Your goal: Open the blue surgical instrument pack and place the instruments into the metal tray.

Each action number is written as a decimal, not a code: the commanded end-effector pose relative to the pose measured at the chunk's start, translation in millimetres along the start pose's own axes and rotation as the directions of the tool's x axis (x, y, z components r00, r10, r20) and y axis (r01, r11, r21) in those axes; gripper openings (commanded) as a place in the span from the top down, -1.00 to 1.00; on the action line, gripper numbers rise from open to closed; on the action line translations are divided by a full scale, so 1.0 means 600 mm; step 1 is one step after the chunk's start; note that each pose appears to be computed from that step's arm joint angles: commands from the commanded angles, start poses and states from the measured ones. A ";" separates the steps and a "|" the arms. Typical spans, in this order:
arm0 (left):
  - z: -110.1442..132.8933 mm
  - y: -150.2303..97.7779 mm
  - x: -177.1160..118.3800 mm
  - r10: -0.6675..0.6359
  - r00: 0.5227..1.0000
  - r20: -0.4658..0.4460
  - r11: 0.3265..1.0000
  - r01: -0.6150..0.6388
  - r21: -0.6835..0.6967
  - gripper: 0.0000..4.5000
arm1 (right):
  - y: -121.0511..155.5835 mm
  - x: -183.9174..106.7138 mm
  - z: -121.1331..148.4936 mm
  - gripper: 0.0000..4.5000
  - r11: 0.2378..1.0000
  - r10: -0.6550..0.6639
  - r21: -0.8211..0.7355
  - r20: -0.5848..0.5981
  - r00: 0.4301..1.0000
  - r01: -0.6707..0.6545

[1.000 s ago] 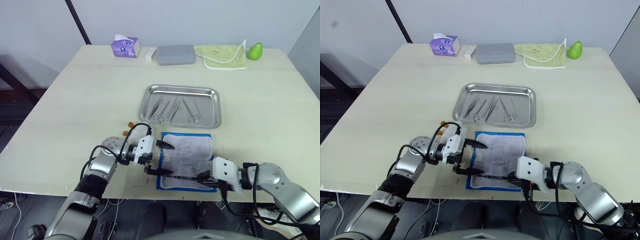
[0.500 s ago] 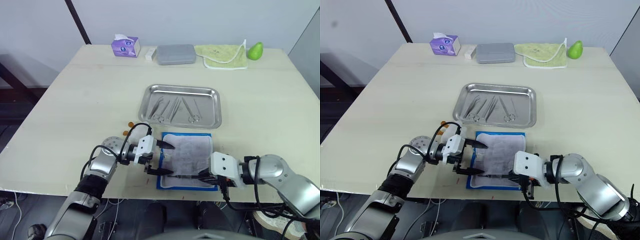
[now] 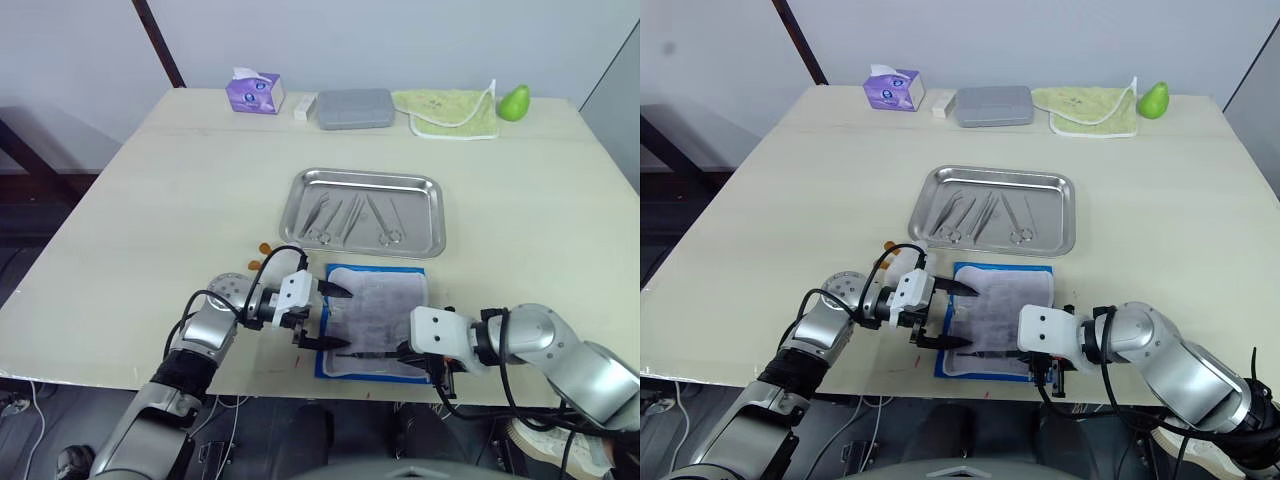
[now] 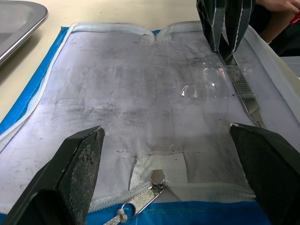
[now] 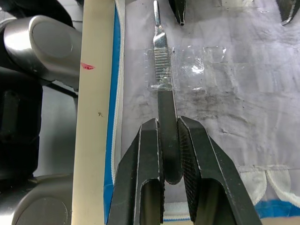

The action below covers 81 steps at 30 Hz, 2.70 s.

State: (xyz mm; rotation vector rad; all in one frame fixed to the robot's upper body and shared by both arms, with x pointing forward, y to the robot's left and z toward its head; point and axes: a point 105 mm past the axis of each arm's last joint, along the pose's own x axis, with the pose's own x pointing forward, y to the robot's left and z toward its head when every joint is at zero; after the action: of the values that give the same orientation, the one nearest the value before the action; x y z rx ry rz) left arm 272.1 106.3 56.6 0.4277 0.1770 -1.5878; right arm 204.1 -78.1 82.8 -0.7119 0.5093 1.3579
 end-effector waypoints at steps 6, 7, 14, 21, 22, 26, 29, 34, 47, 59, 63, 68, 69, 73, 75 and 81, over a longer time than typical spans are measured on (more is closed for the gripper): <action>-0.050 -0.031 0.008 -0.061 0.994 -0.090 0.992 0.051 -0.111 -1.00 | -0.002 -0.014 0.007 0.99 0.998 -0.016 -0.053 -0.023 1.000 0.015; -0.051 -0.033 0.008 -0.062 0.994 -0.090 0.992 0.052 -0.112 -1.00 | -0.002 -0.016 0.005 0.99 0.998 -0.016 -0.056 -0.028 0.999 0.014; -0.054 -0.037 0.009 -0.062 0.994 -0.093 0.992 0.051 -0.114 -1.00 | -0.003 -0.024 0.000 0.99 0.998 -0.018 -0.068 -0.058 0.998 0.014; -0.055 -0.035 0.008 -0.063 0.994 -0.095 0.992 0.051 -0.117 -1.00 | -0.004 -0.029 -0.004 0.99 0.996 -0.025 -0.083 -0.080 0.996 0.018; -0.055 -0.035 0.008 -0.063 0.993 -0.095 0.992 0.052 -0.117 -1.00 | -0.005 -0.029 -0.003 0.99 0.996 -0.026 -0.082 -0.076 0.997 0.019; -0.056 -0.036 0.007 -0.062 0.993 -0.097 0.992 0.051 -0.117 -1.00 | -0.005 -0.027 0.000 0.99 0.996 -0.025 -0.089 -0.075 0.997 0.018; -0.058 -0.034 0.008 -0.061 0.993 -0.098 0.992 0.050 -0.118 -1.00 | -0.005 -0.030 0.000 0.99 0.996 -0.024 -0.089 -0.078 0.997 0.017; -0.059 -0.032 0.009 -0.062 0.993 -0.099 0.992 0.050 -0.119 -1.00 | -0.008 -0.040 -0.006 0.99 0.996 -0.030 -0.087 -0.097 0.995 0.021; -0.058 -0.027 0.012 -0.059 0.994 -0.096 0.992 0.047 -0.116 -1.00 | -0.026 -0.131 -0.060 0.99 0.996 -0.086 -0.053 -0.236 0.968 0.076; -0.061 -0.022 0.014 -0.051 0.995 -0.091 0.993 0.041 -0.114 -1.00 | -0.063 -0.224 -0.002 0.99 0.945 -0.297 0.166 0.068 0.952 0.283; -0.058 -0.023 0.018 -0.046 0.995 -0.086 0.994 0.037 -0.108 -1.00 | -0.107 -0.220 0.017 0.99 0.862 -0.464 0.267 0.073 0.883 0.431; -0.051 -0.033 0.030 -0.038 0.996 -0.078 0.995 0.030 -0.100 -1.00 | -0.169 -0.197 0.044 0.99 0.733 -0.585 0.504 0.125 0.802 0.456; -0.050 -0.036 0.033 -0.037 0.996 -0.077 0.995 0.030 -0.098 -1.00 | -0.182 -0.190 0.043 0.99 0.697 -0.616 0.533 0.104 0.781 0.479; -0.042 -0.049 0.045 -0.032 0.997 -0.069 0.995 0.026 -0.097 -1.00 | -0.227 -0.157 0.050 0.99 0.549 -0.713 0.646 0.030 0.701 0.530; -0.037 -0.054 0.049 -0.029 0.998 -0.063 0.995 0.023 -0.099 -1.00 | -0.251 -0.144 0.051 0.99 0.463 -0.762 0.689 -0.013 0.648 0.558; -0.020 -0.065 0.061 -0.017 0.999 -0.052 0.995 0.011 -0.104 -1.00 | -0.291 -0.093 0.049 0.99 0.315 -0.817 0.754 -0.093 0.569 0.577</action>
State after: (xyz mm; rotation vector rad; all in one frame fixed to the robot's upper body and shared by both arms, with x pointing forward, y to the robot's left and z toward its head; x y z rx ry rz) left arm 252.4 82.1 54.3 0.3991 0.1565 -1.5322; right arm 359.3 -105.2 160.0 0.0282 0.4105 0.3237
